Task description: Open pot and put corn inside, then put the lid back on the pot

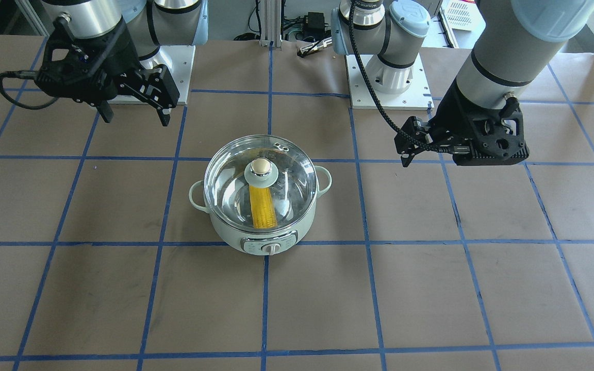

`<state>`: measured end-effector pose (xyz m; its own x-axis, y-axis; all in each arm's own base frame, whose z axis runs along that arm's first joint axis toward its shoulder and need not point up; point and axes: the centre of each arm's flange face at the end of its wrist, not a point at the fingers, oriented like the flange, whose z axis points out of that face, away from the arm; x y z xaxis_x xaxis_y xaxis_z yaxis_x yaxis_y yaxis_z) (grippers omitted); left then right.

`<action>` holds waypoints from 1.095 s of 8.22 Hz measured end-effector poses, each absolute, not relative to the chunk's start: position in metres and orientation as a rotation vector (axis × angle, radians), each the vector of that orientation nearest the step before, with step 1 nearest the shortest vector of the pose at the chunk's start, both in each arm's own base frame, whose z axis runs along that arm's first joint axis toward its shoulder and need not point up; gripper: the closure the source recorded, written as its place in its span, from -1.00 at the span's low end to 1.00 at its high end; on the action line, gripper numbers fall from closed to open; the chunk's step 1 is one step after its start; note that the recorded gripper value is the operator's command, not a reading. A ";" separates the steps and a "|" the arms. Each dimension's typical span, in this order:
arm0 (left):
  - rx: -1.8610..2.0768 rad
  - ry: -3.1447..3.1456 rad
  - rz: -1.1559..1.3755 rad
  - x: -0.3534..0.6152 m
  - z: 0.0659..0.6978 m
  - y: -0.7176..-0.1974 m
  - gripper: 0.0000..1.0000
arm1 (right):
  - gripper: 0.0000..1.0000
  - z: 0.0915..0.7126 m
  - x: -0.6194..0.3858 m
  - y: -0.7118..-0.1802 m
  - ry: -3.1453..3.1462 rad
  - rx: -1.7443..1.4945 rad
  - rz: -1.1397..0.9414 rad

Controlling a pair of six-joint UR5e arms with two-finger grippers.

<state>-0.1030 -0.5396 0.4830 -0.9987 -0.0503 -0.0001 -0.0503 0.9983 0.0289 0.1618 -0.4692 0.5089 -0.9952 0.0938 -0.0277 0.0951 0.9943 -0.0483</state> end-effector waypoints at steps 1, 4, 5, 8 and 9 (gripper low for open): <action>0.080 -3.140 -0.045 -0.103 0.483 -0.540 -1.00 | -1.00 0.513 0.157 -0.463 3.113 0.154 -0.058; 0.078 -3.140 -0.045 -0.103 0.483 -0.539 -1.00 | -1.00 0.516 0.154 -0.459 3.109 0.127 -0.048; 0.079 -3.140 -0.045 -0.103 0.483 -0.540 -1.00 | -1.00 0.517 0.154 -0.459 3.113 0.106 -0.054; 0.077 -3.141 -0.045 -0.103 0.483 -0.540 -1.00 | -1.00 0.518 0.155 -0.457 3.108 0.084 -0.060; 0.076 -3.141 -0.045 -0.103 0.483 -0.539 -1.00 | -1.00 0.519 0.156 -0.456 3.105 0.081 -0.057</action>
<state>-0.1029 -0.5395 0.4832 -0.9988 -0.0484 -0.0009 -0.0485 0.9984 0.0286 0.1558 -0.4560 0.5185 -0.9980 0.0514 -0.0362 0.0527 0.9980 -0.0360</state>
